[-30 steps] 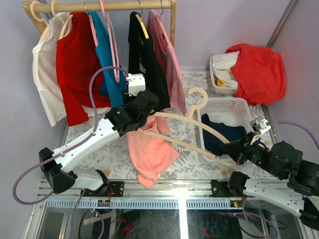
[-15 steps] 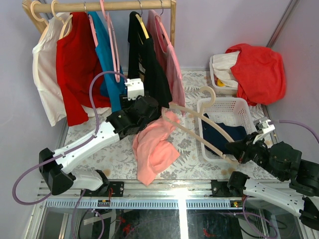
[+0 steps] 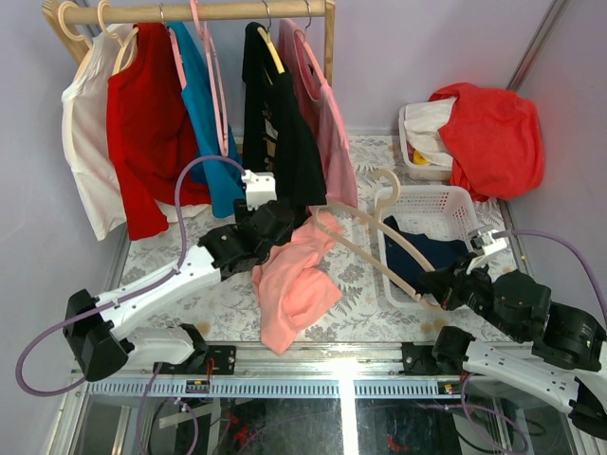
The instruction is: Place the t-shirt on the hanger
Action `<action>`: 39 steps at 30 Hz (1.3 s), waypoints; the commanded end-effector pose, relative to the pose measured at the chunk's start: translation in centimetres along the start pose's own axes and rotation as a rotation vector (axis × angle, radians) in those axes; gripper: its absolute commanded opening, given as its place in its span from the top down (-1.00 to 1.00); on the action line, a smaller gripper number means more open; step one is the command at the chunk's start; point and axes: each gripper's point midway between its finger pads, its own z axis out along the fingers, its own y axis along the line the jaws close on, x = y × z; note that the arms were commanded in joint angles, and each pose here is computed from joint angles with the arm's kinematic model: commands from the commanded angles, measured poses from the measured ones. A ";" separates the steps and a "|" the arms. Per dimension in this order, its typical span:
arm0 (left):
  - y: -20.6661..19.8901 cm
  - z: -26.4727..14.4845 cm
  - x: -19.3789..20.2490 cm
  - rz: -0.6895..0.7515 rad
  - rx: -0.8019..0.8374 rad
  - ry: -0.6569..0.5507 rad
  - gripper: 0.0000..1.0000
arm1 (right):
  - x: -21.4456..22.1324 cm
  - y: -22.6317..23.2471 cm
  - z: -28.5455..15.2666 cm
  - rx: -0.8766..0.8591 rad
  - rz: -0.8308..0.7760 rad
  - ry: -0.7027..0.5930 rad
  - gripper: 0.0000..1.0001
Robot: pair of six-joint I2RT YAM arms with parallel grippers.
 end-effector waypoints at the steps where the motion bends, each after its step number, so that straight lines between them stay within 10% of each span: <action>1: -4.6 -1.9 -0.3 -0.050 0.279 -0.003 -0.36 | -2.0 2.5 -0.3 -0.137 0.052 -0.096 1.00; 10: -10.9 -11.2 -3.1 -0.026 0.866 -0.121 -0.60 | -1.6 5.0 -2.2 -0.304 0.021 -0.045 1.00; 34: -11.8 -14.2 -2.2 0.294 0.786 -0.273 -0.59 | -2.0 7.8 -3.9 -0.421 0.027 0.049 1.00; 39: -13.1 -18.6 -1.8 0.304 1.021 -0.259 -0.59 | -1.7 5.9 -3.1 -0.305 0.033 0.054 1.00</action>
